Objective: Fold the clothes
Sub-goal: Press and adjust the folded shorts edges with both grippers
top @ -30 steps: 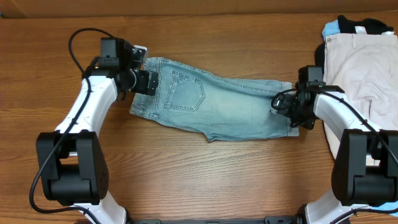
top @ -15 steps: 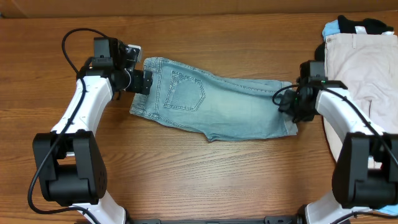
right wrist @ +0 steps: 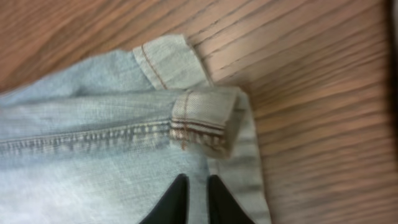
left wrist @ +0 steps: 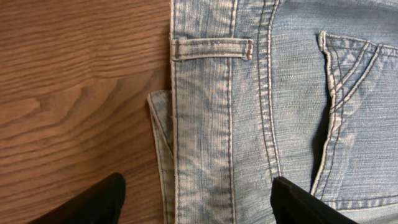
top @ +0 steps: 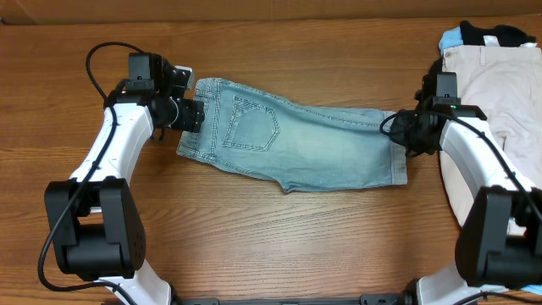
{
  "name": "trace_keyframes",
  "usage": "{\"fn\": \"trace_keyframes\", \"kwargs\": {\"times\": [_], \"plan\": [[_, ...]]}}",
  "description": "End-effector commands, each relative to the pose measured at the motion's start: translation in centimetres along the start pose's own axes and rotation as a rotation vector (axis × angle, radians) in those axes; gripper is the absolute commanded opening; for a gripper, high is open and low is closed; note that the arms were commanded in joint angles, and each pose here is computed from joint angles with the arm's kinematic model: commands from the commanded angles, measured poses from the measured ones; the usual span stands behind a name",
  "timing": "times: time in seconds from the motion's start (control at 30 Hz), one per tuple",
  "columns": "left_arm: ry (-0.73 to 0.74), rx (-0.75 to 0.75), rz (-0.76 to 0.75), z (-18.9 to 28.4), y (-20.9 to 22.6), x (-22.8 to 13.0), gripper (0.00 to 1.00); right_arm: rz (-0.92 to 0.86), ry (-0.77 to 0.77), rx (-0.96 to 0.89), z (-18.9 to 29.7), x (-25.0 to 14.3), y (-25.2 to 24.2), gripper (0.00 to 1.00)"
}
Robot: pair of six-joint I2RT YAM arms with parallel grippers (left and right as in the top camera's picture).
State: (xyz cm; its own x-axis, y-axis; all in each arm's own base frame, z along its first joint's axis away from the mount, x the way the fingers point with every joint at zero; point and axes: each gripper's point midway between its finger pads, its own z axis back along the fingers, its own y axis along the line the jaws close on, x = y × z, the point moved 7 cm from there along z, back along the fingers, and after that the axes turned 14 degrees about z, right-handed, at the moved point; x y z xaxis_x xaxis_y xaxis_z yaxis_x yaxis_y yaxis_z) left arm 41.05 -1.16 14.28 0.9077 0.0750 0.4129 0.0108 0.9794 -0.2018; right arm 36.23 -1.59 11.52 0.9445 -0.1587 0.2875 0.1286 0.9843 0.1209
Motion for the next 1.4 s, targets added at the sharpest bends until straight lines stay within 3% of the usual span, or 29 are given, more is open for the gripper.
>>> {"fn": "trace_keyframes", "kwargs": {"times": [0.0,0.6,0.83,1.1,1.23,1.37], "plan": [[-0.011,0.006,0.025,0.1,0.0,0.6,0.75,0.033,0.053,0.045,-1.9,-0.2,0.2,0.04],[0.036,-0.036,-0.017,-2.2,0.7,-0.1,0.89,0.03,0.077,0.05,-3.3,-0.7,0.1,0.04],[0.074,-0.052,-0.012,-5.6,1.3,-0.7,0.88,0.028,0.096,0.046,-4.2,-1.9,-0.1,0.04],[0.114,-0.173,0.002,-8.9,0.7,-1.8,0.87,0.022,0.136,0.044,-4.3,-2.8,-0.2,0.04],[0.169,-0.182,0.021,-10.4,0.8,-3.0,0.82,0.019,0.154,0.042,-4.2,-3.1,-0.2,0.04],[0.24,-0.17,0.047,-11.1,1.2,-4.4,0.64,0.018,0.16,0.042,-4.2,-3.2,-0.3,0.04]]}}
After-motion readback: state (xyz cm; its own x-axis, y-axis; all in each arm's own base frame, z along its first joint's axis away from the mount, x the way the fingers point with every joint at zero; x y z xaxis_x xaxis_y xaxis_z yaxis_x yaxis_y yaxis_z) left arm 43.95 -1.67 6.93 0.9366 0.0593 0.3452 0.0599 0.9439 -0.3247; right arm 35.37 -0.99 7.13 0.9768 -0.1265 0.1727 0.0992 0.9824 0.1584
